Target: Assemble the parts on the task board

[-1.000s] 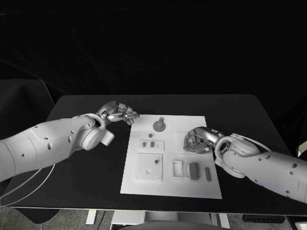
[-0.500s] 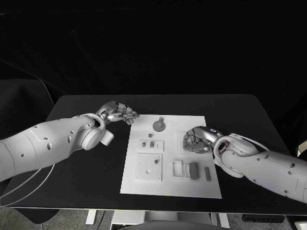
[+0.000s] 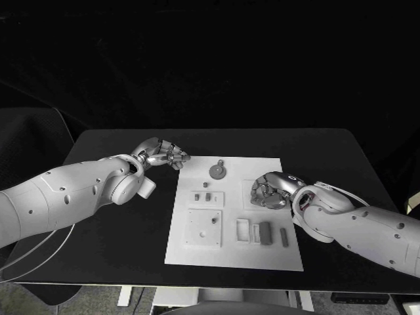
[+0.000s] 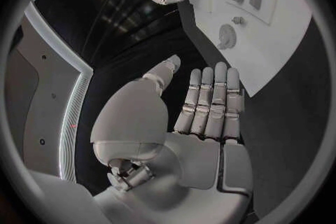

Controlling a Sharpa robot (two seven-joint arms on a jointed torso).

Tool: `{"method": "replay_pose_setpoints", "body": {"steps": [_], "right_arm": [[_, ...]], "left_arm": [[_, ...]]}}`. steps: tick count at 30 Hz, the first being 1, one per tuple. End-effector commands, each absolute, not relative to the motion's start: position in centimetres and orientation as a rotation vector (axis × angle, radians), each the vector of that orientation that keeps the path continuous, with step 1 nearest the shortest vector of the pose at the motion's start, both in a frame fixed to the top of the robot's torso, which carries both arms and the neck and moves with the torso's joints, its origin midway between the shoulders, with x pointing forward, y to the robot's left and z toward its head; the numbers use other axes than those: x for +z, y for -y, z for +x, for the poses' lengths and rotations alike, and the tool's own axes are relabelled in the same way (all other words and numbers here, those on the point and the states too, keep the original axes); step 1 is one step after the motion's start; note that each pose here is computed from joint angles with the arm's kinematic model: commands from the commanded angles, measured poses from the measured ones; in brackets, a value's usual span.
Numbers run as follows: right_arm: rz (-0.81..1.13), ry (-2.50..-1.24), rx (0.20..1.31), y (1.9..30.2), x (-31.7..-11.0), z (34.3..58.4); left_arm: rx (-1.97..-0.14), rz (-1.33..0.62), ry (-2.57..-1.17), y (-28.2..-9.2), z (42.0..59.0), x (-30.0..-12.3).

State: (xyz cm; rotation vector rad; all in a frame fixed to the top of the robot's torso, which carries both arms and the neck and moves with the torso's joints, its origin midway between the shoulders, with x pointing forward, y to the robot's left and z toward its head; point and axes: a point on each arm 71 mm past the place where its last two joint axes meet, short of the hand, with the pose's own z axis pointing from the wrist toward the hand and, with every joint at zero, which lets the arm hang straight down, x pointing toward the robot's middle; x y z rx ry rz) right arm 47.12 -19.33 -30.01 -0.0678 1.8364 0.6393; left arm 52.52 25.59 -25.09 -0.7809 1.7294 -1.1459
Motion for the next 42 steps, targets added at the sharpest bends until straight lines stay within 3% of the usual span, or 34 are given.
{"method": "replay_pose_setpoints", "body": {"steps": [1,13,27,42], "right_arm": [[-0.079,-1.819,0.646,19.3,-29.9,47.0],[-0.048,-1.808,0.686,19.5,-29.2,46.4],[-0.036,-1.767,0.762,18.6,-27.0,45.7],[-0.106,-1.785,0.964,11.5,-26.0,43.7]], "left_arm": [[-1.159,-0.779,-1.726,-25.5,52.5,-25.0],[-1.153,-0.781,-1.725,-25.7,52.6,-25.0],[-1.152,-0.781,-1.723,-25.8,52.6,-25.0],[-1.156,-0.778,-1.719,-25.4,52.6,-25.0]]}}
